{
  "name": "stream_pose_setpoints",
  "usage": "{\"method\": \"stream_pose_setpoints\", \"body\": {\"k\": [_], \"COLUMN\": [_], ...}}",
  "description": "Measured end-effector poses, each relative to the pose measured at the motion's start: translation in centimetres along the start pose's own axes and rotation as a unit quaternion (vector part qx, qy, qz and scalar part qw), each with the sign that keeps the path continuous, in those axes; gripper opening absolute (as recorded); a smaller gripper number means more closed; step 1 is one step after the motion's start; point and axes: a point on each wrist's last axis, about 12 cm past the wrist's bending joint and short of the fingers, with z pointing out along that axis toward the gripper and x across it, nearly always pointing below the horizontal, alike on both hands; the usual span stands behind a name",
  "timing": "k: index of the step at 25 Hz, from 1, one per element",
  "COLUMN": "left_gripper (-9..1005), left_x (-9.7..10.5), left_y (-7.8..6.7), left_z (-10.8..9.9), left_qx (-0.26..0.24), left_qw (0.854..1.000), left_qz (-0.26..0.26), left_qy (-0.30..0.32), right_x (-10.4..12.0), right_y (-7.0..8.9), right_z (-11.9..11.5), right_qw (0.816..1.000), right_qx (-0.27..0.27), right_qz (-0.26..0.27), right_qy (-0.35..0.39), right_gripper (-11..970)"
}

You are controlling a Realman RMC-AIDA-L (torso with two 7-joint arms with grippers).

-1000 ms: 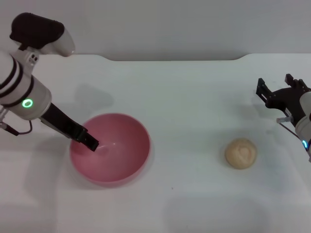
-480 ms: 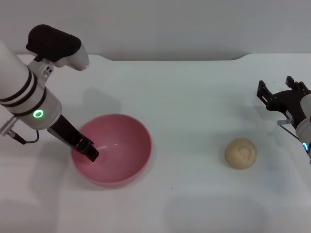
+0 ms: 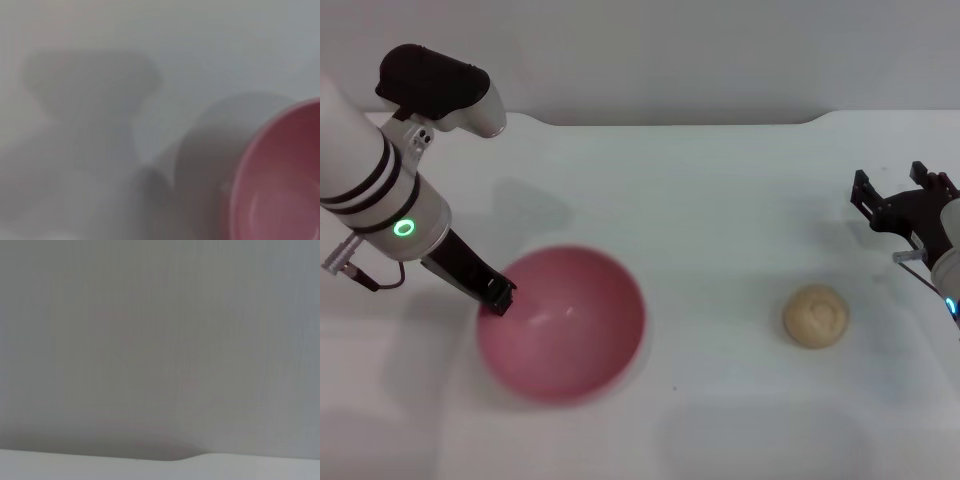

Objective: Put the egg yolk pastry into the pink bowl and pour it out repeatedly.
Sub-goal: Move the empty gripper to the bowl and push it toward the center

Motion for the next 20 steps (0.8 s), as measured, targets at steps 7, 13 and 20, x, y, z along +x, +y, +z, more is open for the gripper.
{"method": "stream_pose_setpoints", "body": {"k": [7, 13, 20], "left_gripper": [69, -1, -2], "left_x": [0.0, 0.0, -0.5], "left_y": [0.0, 0.1, 0.1], "left_z": [0.0, -0.1, -0.6], "left_qx": [0.0, 0.0, -0.003], "left_qw": [1.0, 1.0, 1.0], "left_qz": [0.0, -0.001, 0.0], "left_qy": [0.0, -0.001, -0.012], "right_x": [0.1, -0.1, -3.6], "right_y": [0.0, 0.7, 2.3], "right_z": [-0.2, 0.0, 3.1], "right_qw": [1.0, 1.0, 0.995], "right_qx": [0.0, -0.008, -0.05], "right_qz": [0.001, 0.012, 0.091], "right_qy": [0.0, -0.004, -0.006], "right_gripper": [736, 736, 736]}}
